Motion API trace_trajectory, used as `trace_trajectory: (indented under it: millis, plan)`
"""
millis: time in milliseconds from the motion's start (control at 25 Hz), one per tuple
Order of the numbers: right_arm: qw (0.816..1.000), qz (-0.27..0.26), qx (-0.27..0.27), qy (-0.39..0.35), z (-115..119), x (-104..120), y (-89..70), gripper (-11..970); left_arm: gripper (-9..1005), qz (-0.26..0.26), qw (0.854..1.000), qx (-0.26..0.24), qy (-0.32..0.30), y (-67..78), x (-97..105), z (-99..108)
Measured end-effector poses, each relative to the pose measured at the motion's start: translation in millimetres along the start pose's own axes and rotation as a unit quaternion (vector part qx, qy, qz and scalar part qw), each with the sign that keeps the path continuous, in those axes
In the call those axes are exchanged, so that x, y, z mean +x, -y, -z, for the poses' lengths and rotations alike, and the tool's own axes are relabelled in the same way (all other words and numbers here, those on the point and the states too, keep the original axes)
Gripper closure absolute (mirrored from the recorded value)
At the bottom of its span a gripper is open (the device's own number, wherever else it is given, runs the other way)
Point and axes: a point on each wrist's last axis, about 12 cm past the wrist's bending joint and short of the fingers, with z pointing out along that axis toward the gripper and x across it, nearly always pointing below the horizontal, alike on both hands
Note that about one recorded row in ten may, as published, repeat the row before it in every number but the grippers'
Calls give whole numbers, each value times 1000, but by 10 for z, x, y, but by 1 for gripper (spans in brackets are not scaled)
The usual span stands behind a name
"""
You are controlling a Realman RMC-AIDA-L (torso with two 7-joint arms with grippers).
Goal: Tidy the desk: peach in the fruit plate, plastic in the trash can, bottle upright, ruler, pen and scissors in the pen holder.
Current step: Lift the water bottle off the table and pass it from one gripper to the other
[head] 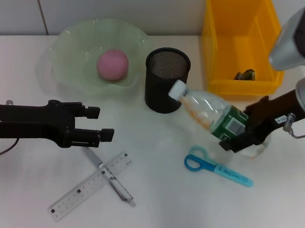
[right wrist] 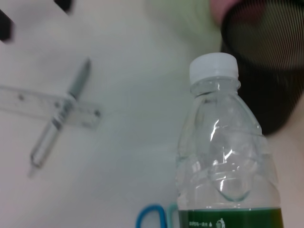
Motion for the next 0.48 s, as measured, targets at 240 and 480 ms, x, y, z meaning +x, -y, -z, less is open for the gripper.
trace_trajectory:
  millis: [240, 480]
  plan:
    - [996, 19, -23, 86, 56, 135, -44, 187, 273, 4, 1000, -5, 6, -16, -10, 31]
    - [985, 39, -31, 162, 28, 270, -59, 187, 274, 10, 1000, -17, 24, -50, -34, 94]
